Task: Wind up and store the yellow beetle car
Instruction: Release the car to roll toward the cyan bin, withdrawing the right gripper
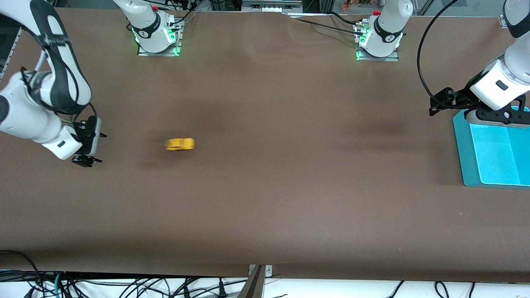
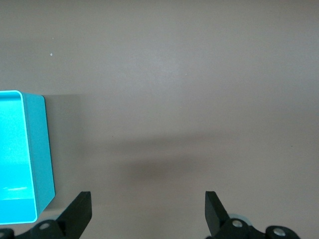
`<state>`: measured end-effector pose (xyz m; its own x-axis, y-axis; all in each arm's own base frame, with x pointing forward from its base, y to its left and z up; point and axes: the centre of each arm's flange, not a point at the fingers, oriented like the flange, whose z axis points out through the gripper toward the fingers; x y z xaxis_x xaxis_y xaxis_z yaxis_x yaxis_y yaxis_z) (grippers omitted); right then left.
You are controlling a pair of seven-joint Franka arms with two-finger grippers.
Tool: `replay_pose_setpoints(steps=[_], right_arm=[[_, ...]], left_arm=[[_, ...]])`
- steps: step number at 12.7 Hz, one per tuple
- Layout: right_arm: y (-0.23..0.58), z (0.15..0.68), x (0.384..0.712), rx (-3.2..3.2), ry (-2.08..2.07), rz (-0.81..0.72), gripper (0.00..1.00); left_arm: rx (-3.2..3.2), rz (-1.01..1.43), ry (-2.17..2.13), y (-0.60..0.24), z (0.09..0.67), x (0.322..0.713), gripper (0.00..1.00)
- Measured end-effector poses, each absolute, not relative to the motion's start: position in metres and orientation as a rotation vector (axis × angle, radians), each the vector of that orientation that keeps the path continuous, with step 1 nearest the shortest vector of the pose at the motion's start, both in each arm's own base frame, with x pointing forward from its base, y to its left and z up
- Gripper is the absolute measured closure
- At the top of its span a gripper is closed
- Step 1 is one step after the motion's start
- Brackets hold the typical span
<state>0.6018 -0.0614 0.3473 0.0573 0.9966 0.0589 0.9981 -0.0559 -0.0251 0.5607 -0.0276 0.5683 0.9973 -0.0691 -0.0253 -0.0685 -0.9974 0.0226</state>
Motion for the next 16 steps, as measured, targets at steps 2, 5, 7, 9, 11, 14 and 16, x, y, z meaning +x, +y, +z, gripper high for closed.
replay_pose_setpoints(steps=[2,5,7,9,11,14,16], right_arm=[[-0.055,0.397,0.602,-2.357,-2.048,-0.072,0.0],[-0.037,0.456,0.587,-2.53,-1.857,-0.06,0.0],[-0.03,0.486,0.578,-2.678,-1.641,-0.043,0.0],[-0.028,0.503,0.572,-2.811,-1.388,-0.026,0.0],[-0.027,0.514,0.569,-2.93,-1.11,-0.019,0.0],[-0.021,0.533,0.56,-3.051,-0.72,0.01,0.0],[-0.017,0.548,0.554,-3.087,-0.569,0.019,0.0]], left_arm=[[3.118,-0.041,-0.107,-0.027,0.568,0.561,0.0],[3.118,-0.042,-0.103,-0.026,0.568,0.561,0.0],[3.118,-0.055,-0.103,-0.026,0.567,0.56,0.0],[3.117,-0.086,-0.103,-0.026,0.563,0.56,0.0],[3.115,-0.133,-0.106,-0.027,0.555,0.56,0.0],[3.11,-0.219,-0.102,-0.025,0.538,0.56,0.0],[3.109,-0.249,-0.113,-0.021,0.53,0.559,0.0]])
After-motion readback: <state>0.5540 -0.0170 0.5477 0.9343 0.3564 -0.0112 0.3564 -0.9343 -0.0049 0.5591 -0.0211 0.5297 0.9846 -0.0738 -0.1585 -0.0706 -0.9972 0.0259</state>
